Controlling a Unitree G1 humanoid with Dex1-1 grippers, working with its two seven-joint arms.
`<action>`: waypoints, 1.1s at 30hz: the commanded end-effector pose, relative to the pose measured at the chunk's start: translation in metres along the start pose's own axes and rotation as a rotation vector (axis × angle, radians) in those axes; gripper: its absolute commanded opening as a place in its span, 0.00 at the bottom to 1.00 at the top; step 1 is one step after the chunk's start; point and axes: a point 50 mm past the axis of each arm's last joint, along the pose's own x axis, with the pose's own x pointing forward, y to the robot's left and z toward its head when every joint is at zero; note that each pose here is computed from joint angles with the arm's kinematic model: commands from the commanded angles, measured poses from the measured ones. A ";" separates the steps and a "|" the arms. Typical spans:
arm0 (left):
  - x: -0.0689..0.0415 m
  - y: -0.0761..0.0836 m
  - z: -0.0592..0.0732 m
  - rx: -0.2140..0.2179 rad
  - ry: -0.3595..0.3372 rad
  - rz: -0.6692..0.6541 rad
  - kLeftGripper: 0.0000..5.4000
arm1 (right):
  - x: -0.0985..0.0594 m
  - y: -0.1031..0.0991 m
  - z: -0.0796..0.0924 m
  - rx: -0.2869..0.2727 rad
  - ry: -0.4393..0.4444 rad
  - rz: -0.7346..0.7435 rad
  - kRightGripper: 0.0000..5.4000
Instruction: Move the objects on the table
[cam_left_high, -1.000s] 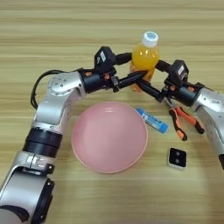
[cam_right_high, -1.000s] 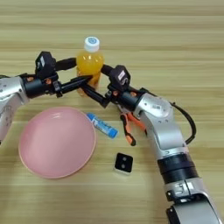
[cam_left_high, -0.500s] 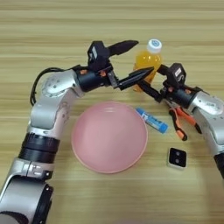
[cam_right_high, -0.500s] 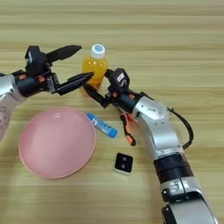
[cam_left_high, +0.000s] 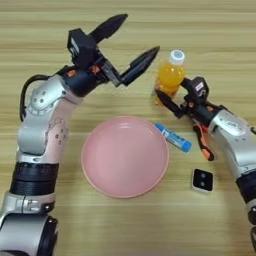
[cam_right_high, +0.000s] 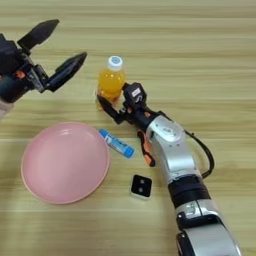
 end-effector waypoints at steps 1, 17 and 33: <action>-0.001 0.023 -0.005 0.144 0.009 0.262 1.00 | 0.001 0.004 0.000 -0.021 -0.011 -0.006 0.65; -0.043 0.057 -0.048 0.302 0.121 0.669 1.00 | -0.009 0.012 -0.027 -0.004 0.111 -0.061 0.65; -0.051 0.056 -0.053 0.287 0.142 0.685 1.00 | -0.010 0.016 -0.038 -0.013 0.160 -0.079 0.80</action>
